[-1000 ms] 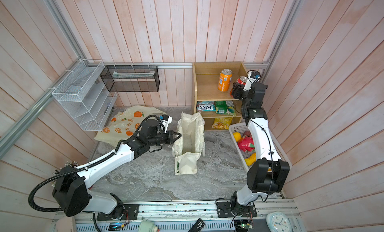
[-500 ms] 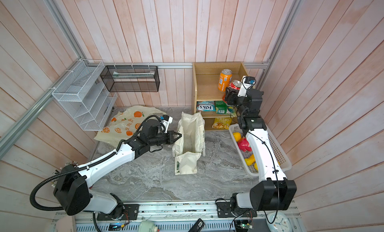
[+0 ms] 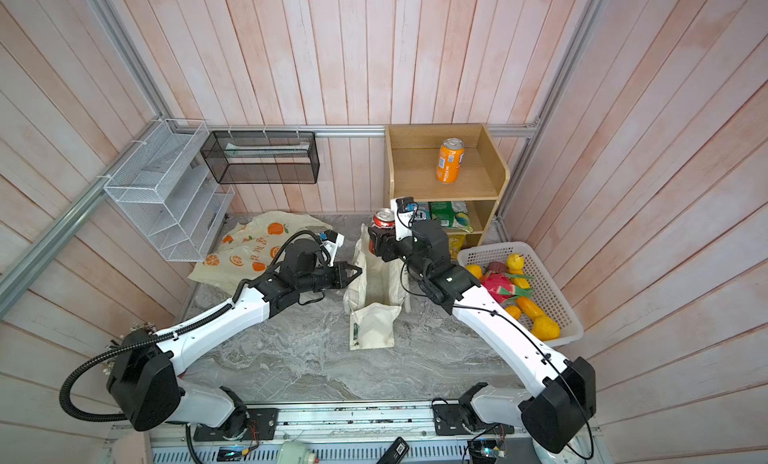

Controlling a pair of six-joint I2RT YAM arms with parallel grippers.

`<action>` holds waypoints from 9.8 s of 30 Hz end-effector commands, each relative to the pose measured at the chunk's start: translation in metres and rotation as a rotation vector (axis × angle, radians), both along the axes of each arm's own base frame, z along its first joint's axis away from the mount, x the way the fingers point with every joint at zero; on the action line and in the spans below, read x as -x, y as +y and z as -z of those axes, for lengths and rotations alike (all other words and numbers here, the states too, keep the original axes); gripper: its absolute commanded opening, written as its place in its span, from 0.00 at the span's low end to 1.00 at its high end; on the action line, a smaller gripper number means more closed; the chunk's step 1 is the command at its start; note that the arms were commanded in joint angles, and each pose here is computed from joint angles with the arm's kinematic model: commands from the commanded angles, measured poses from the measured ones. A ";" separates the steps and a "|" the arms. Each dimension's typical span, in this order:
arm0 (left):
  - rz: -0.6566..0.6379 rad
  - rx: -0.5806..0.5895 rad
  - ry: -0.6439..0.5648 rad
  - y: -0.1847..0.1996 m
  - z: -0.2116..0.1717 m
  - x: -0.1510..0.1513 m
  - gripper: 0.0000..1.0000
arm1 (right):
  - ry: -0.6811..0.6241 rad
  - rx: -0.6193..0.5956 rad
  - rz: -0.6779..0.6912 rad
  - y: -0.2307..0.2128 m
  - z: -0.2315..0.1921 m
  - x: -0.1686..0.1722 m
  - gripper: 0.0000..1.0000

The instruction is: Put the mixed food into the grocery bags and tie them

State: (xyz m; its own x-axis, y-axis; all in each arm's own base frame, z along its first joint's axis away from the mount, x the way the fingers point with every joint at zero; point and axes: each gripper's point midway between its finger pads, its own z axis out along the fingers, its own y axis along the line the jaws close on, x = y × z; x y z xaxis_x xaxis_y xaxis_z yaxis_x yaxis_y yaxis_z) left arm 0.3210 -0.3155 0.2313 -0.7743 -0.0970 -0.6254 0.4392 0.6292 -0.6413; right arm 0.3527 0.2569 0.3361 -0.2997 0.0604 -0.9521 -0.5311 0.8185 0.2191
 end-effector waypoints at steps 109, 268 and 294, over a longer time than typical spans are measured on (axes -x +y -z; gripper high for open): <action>-0.114 -0.143 -0.075 0.077 -0.024 0.006 0.00 | 0.412 -0.677 0.360 -0.190 0.084 -0.096 0.68; -0.092 -0.110 0.029 0.062 0.022 -0.001 0.00 | 0.915 -0.545 0.491 -0.169 0.284 0.126 0.00; -0.095 -0.117 0.020 0.063 0.024 -0.002 0.00 | 0.206 -0.555 0.188 -0.159 -0.070 0.054 0.00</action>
State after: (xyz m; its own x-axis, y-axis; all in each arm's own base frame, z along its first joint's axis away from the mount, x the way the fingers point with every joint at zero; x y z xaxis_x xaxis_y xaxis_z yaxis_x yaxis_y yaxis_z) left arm 0.3222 -0.2571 0.2192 -0.7689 -0.0966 -0.6320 0.3829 0.7221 -0.5762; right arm 0.3060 0.0800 0.3662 -0.4153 0.6602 -0.6258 -0.1423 0.6323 0.7615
